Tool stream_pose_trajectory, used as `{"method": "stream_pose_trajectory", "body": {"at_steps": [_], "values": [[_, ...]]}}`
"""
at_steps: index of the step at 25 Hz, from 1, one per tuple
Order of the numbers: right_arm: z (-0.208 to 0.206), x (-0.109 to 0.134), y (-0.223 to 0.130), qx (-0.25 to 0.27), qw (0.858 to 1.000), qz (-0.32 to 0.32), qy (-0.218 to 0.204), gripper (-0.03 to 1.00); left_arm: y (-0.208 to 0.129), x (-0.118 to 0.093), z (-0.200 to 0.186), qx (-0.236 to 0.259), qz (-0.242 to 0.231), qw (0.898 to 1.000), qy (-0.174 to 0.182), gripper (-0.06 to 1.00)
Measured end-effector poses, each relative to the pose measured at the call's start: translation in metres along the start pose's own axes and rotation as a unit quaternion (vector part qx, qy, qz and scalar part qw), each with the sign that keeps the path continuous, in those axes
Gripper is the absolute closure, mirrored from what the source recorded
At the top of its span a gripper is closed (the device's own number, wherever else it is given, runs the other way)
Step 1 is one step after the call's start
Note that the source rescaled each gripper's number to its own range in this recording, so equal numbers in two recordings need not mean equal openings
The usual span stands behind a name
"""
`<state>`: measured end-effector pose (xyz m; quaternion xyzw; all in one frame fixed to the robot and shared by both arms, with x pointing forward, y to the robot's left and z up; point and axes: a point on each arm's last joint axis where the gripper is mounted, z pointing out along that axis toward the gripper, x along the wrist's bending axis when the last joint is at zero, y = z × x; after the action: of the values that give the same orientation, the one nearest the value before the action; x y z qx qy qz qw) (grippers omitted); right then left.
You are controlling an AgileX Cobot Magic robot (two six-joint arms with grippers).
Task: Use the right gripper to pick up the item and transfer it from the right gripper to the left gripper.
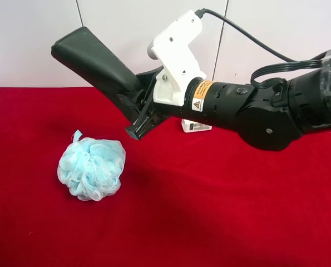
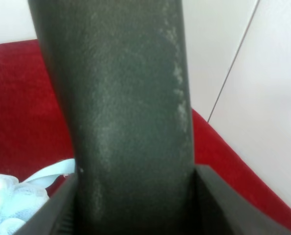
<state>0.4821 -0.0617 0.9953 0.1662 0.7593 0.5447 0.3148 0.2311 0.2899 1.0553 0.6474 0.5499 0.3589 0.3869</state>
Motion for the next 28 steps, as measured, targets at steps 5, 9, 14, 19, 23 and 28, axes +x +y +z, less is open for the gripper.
{"method": "stream_pose_trajectory", "body": {"at_steps": [5, 9, 14, 19, 23, 28], "values": [[0.0, -0.0001, 0.0005, -0.003, 1.0, -0.007, -0.001, 0.93, 0.0, 0.0, 0.0, 0.0, 0.0, 1.0, 0.0, -0.06], [0.0, -0.0002, 0.001, -0.006, 1.0, -0.007, -0.001, 0.93, 0.0, 0.0, 0.0, 0.0, 0.0, 1.0, 0.0, -0.06], [0.0, -0.0003, 0.0017, -0.009, 1.0, -0.007, -0.002, 0.93, 0.0, 0.0, 0.0, 0.0, 0.0, 1.0, 0.0, -0.06], [0.0, -0.0003, 0.0017, -0.009, 1.0, -0.007, -0.002, 0.93, 0.0, 0.0, 0.0, 0.0, 0.0, 1.0, 0.0, -0.06], [0.0, -0.0004, 0.0017, -0.01, 1.0, -0.007, -0.002, 0.93, 0.0, 0.0, 0.0, 0.0, 0.0, 1.0, 0.0, -0.06], [0.0, -0.0004, 0.0017, -0.01, 1.0, -0.007, -0.002, 0.93, 0.0, 0.0, 0.0, 0.0, 0.0, 1.0, 0.0, -0.06]]}}
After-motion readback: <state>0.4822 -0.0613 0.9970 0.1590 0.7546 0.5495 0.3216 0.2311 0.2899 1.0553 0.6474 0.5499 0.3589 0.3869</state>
